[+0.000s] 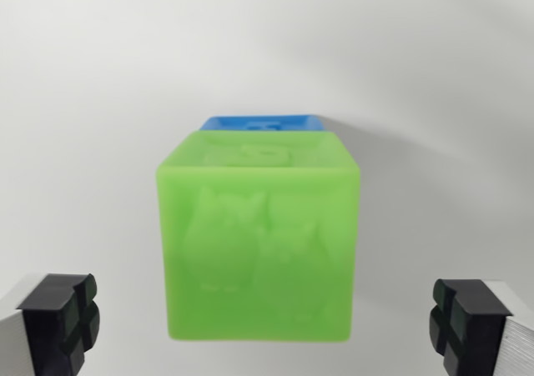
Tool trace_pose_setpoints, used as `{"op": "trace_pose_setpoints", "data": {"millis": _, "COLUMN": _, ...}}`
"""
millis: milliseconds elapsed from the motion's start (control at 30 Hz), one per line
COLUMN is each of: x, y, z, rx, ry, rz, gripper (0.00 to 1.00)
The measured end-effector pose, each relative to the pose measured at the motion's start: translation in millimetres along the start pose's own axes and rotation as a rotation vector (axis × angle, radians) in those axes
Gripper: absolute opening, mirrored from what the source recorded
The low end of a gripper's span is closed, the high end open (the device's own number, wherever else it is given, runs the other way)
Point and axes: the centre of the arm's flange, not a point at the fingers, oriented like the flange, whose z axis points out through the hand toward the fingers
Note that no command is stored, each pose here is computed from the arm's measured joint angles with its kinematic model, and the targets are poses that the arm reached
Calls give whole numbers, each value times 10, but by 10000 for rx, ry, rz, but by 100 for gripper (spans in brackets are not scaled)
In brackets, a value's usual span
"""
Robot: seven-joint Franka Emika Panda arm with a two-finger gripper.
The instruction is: Stack cube
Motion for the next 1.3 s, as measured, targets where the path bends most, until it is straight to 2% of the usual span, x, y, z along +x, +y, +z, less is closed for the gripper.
{"op": "trace_pose_setpoints", "data": {"millis": 200, "x": -2, "y": 0, "z": -234, "rx": -7, "ry": 21, "rz": 0, "gripper": 100}}
{"op": "trace_pose_setpoints", "data": {"millis": 500, "x": -11, "y": 2, "z": -575, "rx": -17, "ry": 13, "rz": 4, "gripper": 100}}
{"op": "trace_pose_setpoints", "data": {"millis": 800, "x": -9, "y": 3, "z": -983, "rx": -13, "ry": 33, "rz": 13, "gripper": 100}}
{"op": "trace_pose_setpoints", "data": {"millis": 900, "x": -10, "y": 3, "z": -1086, "rx": -18, "ry": 17, "rz": 11, "gripper": 100}}
{"op": "trace_pose_setpoints", "data": {"millis": 1067, "x": -7, "y": 3, "z": -1316, "rx": -21, "ry": 34, "rz": 9, "gripper": 100}}
{"op": "trace_pose_setpoints", "data": {"millis": 1167, "x": -8, "y": 4, "z": -1448, "rx": -26, "ry": 26, "rz": 8, "gripper": 100}}
{"op": "trace_pose_setpoints", "data": {"millis": 1233, "x": -5, "y": 4, "z": -1541, "rx": -25, "ry": 40, "rz": 8, "gripper": 100}}
{"op": "trace_pose_setpoints", "data": {"millis": 1300, "x": -6, "y": 4, "z": -1603, "rx": -27, "ry": 38, "rz": 9, "gripper": 100}}
